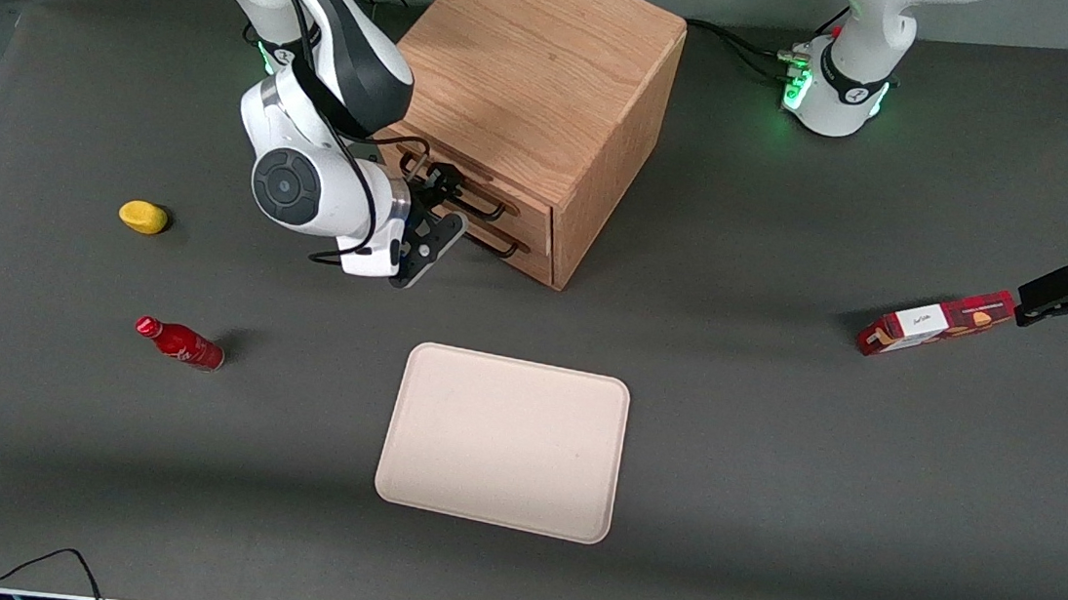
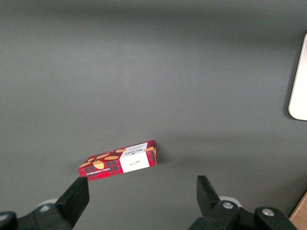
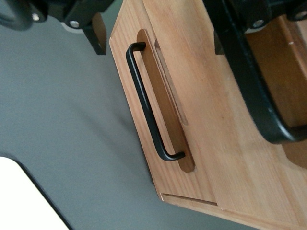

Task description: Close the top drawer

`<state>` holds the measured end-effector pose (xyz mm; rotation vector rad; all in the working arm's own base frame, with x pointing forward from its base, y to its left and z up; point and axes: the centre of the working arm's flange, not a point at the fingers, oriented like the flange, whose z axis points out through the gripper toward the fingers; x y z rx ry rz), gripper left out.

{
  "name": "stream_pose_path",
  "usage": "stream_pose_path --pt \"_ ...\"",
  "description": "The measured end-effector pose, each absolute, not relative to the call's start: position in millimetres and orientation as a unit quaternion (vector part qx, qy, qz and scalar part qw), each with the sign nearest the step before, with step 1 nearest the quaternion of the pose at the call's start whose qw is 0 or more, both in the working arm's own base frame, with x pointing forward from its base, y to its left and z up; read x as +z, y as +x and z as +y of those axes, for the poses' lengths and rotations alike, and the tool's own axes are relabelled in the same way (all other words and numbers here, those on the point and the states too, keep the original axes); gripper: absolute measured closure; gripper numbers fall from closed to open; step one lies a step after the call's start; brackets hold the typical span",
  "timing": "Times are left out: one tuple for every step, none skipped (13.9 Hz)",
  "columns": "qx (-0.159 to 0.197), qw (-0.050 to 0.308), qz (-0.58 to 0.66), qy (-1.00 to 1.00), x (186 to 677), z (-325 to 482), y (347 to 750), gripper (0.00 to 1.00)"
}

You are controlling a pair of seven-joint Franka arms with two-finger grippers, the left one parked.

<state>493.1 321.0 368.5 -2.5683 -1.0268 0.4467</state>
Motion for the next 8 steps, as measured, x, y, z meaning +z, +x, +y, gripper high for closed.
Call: stream_pose_path --pt "0.156 0.168 -0.361 -0.904 372 321 493 0.00" --pt "0.154 0.167 -0.361 -0.904 373 321 493 0.00" --pt "0.153 0.166 -0.361 -0.905 374 321 493 0.00" --pt "0.152 0.166 -0.361 -0.905 376 321 494 0.00" --pt "0.150 0.166 -0.361 -0.905 380 321 496 0.00" --pt "0.148 0.167 -0.361 -0.905 388 321 498 0.00" --pt "0.147 0.167 -0.362 -0.905 397 321 500 0.00" --pt "0.145 0.167 -0.362 -0.906 407 319 504 0.00"
